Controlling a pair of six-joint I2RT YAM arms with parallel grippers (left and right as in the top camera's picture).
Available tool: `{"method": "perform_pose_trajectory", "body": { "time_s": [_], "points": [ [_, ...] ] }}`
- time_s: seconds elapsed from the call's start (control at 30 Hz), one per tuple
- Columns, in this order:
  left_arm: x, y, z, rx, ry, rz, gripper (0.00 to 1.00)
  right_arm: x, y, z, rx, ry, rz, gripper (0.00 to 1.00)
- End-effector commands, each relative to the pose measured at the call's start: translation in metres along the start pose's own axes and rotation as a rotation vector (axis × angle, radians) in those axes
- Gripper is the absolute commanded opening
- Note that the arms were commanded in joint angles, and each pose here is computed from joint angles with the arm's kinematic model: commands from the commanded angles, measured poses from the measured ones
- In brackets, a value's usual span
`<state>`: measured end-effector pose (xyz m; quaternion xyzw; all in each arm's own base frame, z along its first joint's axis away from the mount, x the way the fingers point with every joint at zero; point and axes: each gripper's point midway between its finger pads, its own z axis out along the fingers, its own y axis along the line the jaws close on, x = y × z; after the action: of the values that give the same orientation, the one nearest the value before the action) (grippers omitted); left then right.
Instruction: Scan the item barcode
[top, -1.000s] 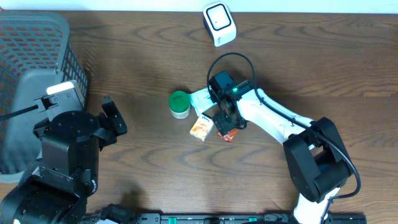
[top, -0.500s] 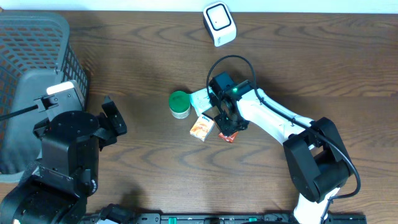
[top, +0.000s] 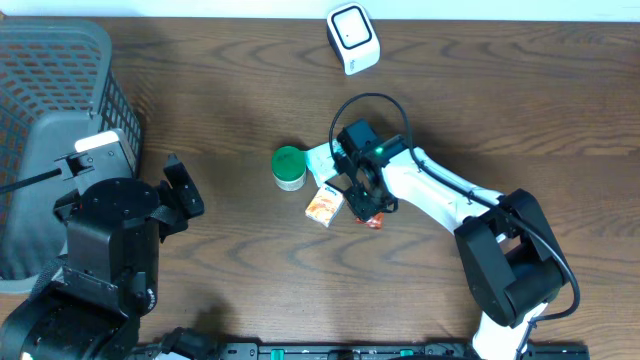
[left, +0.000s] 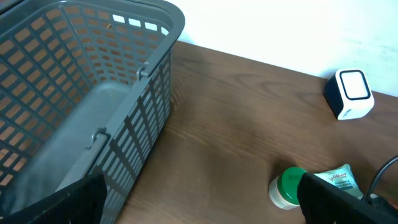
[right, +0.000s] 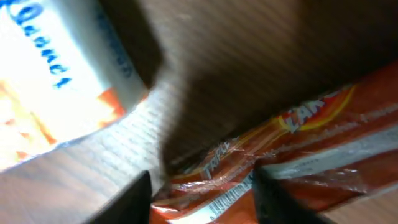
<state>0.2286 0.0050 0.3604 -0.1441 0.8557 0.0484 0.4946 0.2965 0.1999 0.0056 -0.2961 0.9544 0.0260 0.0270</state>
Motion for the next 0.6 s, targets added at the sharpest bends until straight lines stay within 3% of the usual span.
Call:
{"method": "perform_pose_trajectory", "body": {
  "time_s": [0.0,0.07,0.2,0.4,0.57],
  "points": [
    [-0.001,0.004,0.001,-0.026,-0.007,-0.001,0.98,0.009,-0.004,0.009,0.008,0.026,-0.012,0.59],
    [-0.001,0.004,0.001,-0.026,-0.007,-0.001,0.98,0.007,-0.005,0.009,0.014,0.016,-0.012,0.79],
    [-0.001,0.004,0.001,-0.026,-0.007,-0.001,0.98,0.002,-0.006,0.006,0.019,0.003,-0.011,0.99],
    [-0.001,0.004,0.001,-0.026,-0.007,-0.001,0.98,-0.014,0.003,-0.023,-0.028,-0.011,-0.007,0.99],
    [-0.001,0.005,0.001,-0.026,-0.006,-0.001,0.98,-0.035,0.0,-0.062,-0.034,-0.041,0.183,0.99]
  ]
}}
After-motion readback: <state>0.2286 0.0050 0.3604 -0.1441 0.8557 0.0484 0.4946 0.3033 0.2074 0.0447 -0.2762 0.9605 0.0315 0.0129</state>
